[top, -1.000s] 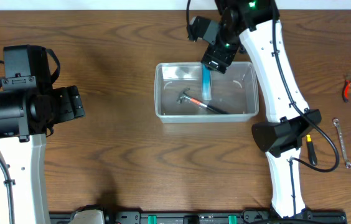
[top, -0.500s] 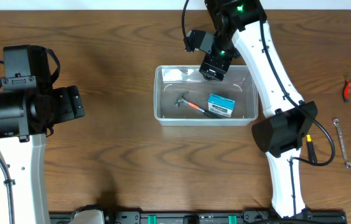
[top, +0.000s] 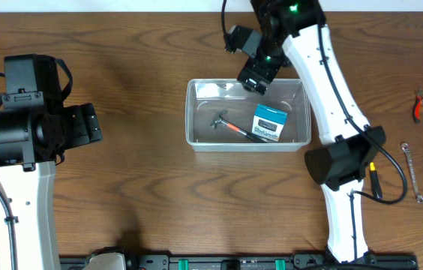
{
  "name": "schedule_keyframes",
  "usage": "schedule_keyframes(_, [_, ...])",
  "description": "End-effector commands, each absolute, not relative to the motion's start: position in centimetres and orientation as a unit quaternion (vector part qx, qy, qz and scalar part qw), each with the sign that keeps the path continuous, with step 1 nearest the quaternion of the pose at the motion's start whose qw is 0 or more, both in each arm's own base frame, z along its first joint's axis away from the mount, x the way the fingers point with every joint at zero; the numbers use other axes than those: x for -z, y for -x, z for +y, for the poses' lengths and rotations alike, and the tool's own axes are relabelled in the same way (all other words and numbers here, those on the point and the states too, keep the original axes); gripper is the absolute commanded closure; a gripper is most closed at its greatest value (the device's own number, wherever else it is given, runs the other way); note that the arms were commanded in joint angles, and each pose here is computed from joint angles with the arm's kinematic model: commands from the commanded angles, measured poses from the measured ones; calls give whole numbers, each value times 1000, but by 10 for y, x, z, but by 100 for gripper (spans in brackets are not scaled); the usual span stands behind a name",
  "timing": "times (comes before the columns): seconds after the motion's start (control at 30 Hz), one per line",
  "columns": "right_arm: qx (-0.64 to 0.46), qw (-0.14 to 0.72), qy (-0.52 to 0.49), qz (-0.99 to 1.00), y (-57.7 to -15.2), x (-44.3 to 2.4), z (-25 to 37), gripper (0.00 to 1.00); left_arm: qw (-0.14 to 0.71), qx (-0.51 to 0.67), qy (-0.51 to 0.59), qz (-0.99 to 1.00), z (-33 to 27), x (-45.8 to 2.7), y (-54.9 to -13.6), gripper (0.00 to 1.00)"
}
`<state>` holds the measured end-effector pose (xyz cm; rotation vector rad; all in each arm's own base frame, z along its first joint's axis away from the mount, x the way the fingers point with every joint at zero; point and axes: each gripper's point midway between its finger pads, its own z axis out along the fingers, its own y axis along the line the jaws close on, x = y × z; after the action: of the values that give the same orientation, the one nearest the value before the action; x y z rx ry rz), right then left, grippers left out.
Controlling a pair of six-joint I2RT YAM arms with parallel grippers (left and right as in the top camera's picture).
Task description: Pack container
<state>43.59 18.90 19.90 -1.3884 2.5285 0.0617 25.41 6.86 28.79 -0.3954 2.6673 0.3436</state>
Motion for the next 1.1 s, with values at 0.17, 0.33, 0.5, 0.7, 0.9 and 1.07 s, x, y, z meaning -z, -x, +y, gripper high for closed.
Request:
schedule_keyframes(0.17, [-9,260,352,899,-425,-309,152,1,212,-127,150,957,71,-290,-254,2])
schedule_keyframes(0.33, [-12,284,291,913,-416,-336,122,1,212,-127,150,957,71,-290,-254,2])
schedule_keyframes(0.5, [-25,253,260,932,-395,-334,110,1,212,-127,150,957,71,-290,-254,2])
schedule_keyframes(0.7, [-53,251,257,932,-391,-334,124,1,212,-127,150,957,71,-289,-254,2])
schedule_keyframes(0.9, [-61,216,220,949,-389,-315,122,1,209,-127,150,958,71,-289,-253,2])
schedule_keyframes(1.07, [-61,169,210,961,-384,-289,121,1,210,-127,150,958,71,-289,-253,2])
